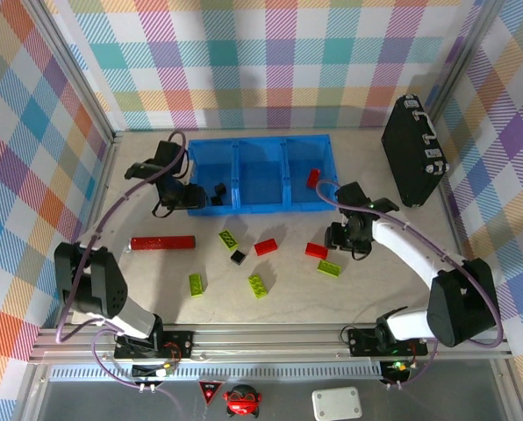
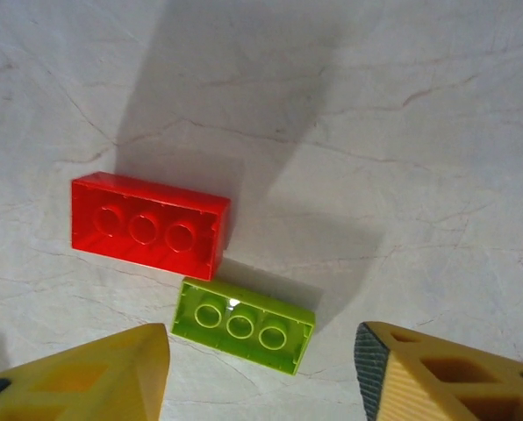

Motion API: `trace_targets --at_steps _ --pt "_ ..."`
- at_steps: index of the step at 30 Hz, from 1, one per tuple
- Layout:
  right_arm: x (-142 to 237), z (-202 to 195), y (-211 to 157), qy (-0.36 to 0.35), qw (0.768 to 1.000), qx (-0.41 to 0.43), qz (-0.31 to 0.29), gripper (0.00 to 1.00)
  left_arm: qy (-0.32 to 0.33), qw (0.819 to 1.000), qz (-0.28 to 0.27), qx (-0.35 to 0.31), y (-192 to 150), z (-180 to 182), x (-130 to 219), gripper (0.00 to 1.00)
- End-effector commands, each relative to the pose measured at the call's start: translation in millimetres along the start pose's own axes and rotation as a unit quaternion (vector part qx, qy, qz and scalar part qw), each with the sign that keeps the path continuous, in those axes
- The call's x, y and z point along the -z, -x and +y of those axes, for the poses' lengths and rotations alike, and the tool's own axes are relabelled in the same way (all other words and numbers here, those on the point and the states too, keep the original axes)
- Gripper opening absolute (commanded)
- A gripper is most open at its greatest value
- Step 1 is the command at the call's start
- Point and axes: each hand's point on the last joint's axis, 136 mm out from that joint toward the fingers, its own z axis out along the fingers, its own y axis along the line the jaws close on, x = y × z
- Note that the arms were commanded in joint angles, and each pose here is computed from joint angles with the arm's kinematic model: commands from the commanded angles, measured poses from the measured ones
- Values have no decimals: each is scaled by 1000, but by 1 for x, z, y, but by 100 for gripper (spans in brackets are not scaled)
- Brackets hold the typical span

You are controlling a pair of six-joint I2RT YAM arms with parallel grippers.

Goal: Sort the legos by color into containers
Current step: Place the lego in the container, then pick up the lego from the bottom-center of the table.

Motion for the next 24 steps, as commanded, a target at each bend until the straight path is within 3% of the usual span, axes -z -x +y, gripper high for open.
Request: trace_targets --at_steps 1,17,24 --pt "-7 -1 -5 -7 999 -37 -1 62 -15 998 -64 -4 21 -3 8 49" --pt "-25 2 -30 -55 993 -104 -8 86 -28 997 -71 -6 23 -6 10 52" --pt "-33 4 -33 -66 991 -115 -5 88 -30 997 -75 -6 25 -5 13 51"
